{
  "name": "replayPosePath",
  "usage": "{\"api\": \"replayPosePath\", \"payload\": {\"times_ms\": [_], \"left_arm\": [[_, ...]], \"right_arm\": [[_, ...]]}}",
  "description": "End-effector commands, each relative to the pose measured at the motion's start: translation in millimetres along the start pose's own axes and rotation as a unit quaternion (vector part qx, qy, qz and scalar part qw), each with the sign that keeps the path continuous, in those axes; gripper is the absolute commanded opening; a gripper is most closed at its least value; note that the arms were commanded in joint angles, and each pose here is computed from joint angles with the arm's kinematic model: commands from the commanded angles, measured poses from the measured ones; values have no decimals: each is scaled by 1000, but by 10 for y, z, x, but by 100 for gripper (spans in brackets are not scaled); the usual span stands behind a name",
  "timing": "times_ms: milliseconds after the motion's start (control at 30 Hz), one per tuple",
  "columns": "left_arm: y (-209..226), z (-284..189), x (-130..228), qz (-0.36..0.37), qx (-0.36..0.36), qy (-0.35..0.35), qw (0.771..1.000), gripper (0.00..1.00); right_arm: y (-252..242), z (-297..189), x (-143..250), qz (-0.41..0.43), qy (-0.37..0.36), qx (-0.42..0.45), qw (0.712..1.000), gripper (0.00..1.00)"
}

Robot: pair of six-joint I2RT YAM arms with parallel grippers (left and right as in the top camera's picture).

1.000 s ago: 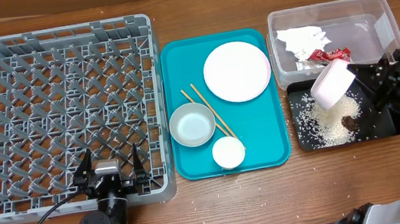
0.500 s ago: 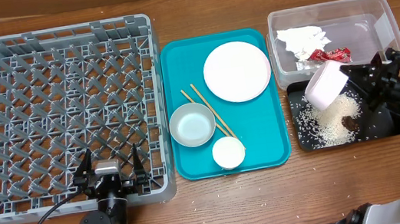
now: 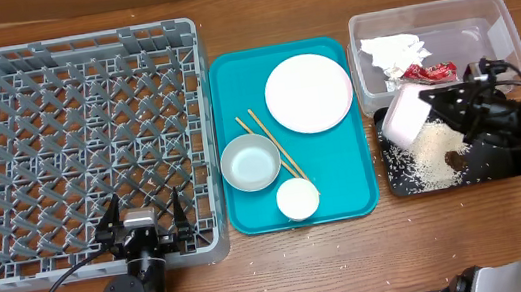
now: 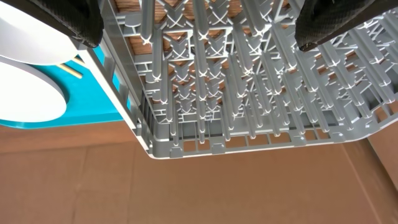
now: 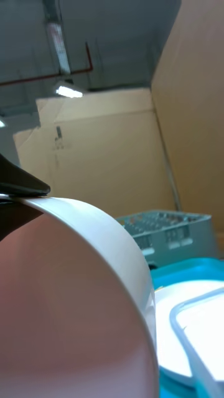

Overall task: Sort waste into correct bins and load items into the dishwasher
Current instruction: 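Hold the bowl tipped and shake rice onto the black tray, then set the emptied bowl back on the teal tray and release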

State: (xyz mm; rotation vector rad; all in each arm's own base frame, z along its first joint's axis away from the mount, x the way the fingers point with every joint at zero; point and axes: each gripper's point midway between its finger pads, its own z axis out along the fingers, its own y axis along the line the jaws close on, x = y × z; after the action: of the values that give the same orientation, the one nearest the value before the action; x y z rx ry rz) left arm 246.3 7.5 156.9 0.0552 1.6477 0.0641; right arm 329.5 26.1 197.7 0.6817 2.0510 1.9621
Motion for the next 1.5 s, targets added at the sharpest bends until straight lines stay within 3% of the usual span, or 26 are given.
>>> {"api": "replayPosePath", "payload": {"times_ms": [0, 233, 433, 600, 733, 967, 1467], "left_arm": [[3, -4, -3, -3, 0, -3, 1000, 100], [3, -4, -3, -3, 0, -3, 1000, 100], [3, -4, -3, -3, 0, -3, 1000, 100], [3, -4, -3, -3, 0, -3, 1000, 100], [3, -4, -3, -3, 0, -3, 1000, 100], [3, -4, -3, -3, 0, -3, 1000, 100], [3, -4, -3, -3, 0, -3, 1000, 100]], "right_arm": [[273, -110, 37, -14, 3, -51, 999, 4], [212, -68, 33, -20, 0, -29, 999, 4], [11, 305, 181, -85, 6, 115, 990, 4], [-94, 710, 423, -179, 20, 280, 943, 4], [-273, 1032, 634, -260, 33, 390, 883, 4], [-621, 1257, 796, -317, 18, 501, 805, 4], [-1369, 1445, 708, -274, 72, 559, 779, 4]]}}
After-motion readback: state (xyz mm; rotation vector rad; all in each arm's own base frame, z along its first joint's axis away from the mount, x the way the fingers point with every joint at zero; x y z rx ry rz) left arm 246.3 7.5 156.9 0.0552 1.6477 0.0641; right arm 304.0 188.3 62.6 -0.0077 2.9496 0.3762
